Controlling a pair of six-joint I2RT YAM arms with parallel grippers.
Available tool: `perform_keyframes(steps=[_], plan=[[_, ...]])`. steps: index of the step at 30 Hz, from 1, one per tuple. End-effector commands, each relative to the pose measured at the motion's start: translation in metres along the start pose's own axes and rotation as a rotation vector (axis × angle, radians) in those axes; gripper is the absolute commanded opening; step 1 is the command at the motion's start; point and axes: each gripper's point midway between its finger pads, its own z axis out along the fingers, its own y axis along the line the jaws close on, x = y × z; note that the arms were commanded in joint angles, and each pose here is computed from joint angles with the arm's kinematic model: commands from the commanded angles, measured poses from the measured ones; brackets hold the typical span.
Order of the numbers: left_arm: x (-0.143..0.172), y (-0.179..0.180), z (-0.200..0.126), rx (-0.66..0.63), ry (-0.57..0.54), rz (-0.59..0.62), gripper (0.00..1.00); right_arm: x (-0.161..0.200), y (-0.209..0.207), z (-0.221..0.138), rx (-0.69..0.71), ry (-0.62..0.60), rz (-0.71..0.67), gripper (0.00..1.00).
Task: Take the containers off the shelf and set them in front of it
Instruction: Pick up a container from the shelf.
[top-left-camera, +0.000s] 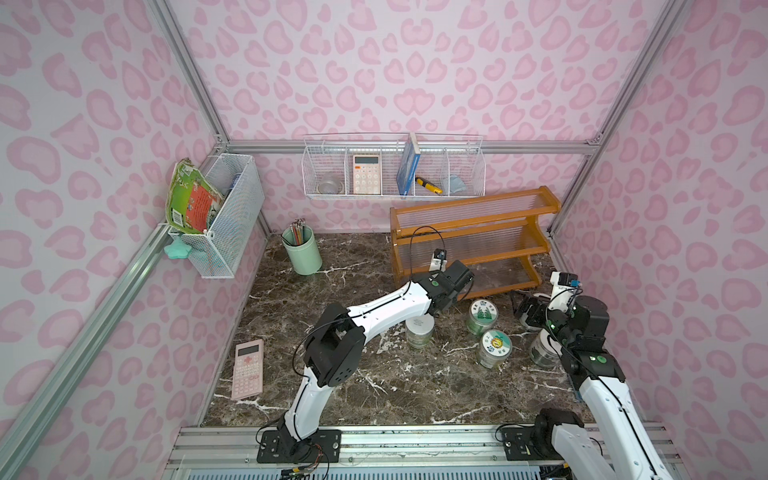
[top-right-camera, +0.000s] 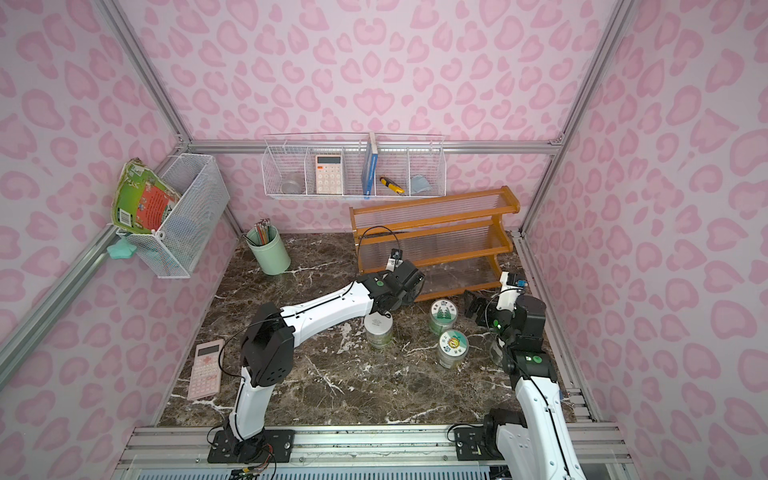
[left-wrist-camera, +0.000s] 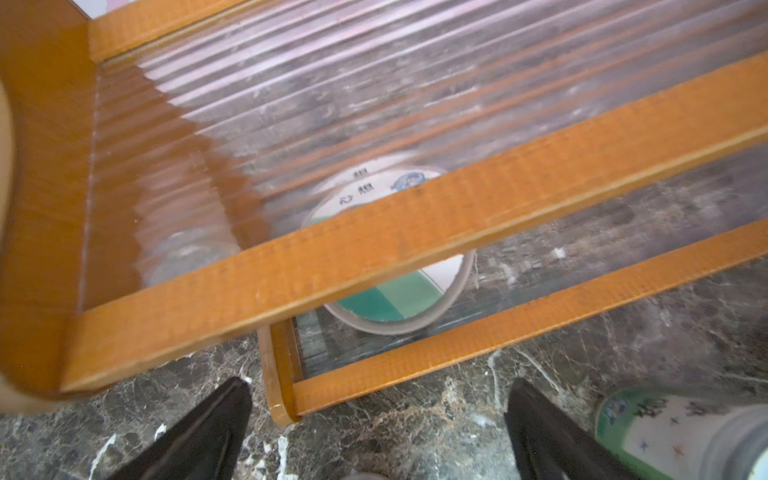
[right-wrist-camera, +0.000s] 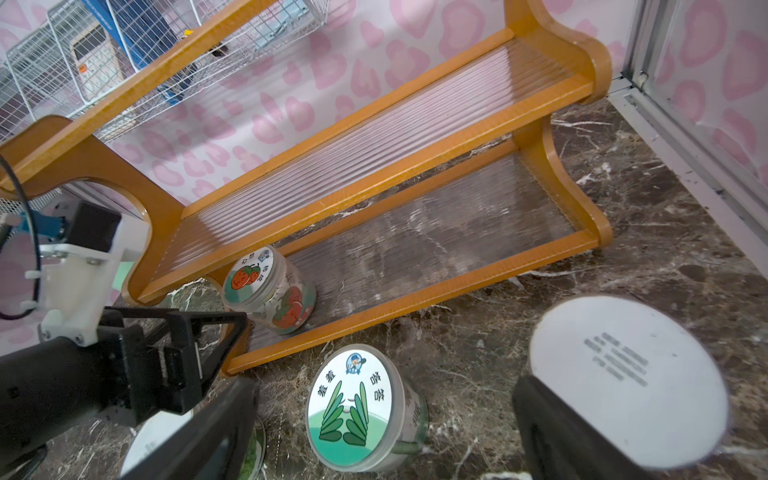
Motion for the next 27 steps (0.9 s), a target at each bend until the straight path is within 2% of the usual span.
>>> perform_keyframes(steps=[1,7,17,27], plan=[[-0.007,0.005,0.002,-0.079,-0.048,-0.029,1.00,-0.012,0.009,-0.002,-0.050,-0.049,-0.025,0.99],[-0.012,0.005,0.005,-0.103,-0.092,-0.115,1.00,-0.016,0.007,-0.007,-0.044,-0.073,-0.024,0.99],[-0.016,-0.006,0.019,-0.094,-0.129,-0.176,0.99,-0.022,0.006,-0.012,-0.034,-0.101,-0.032,0.99],[-0.019,-0.005,0.031,-0.161,-0.166,-0.203,0.99,-0.024,0.006,-0.014,-0.030,-0.114,-0.040,0.99]])
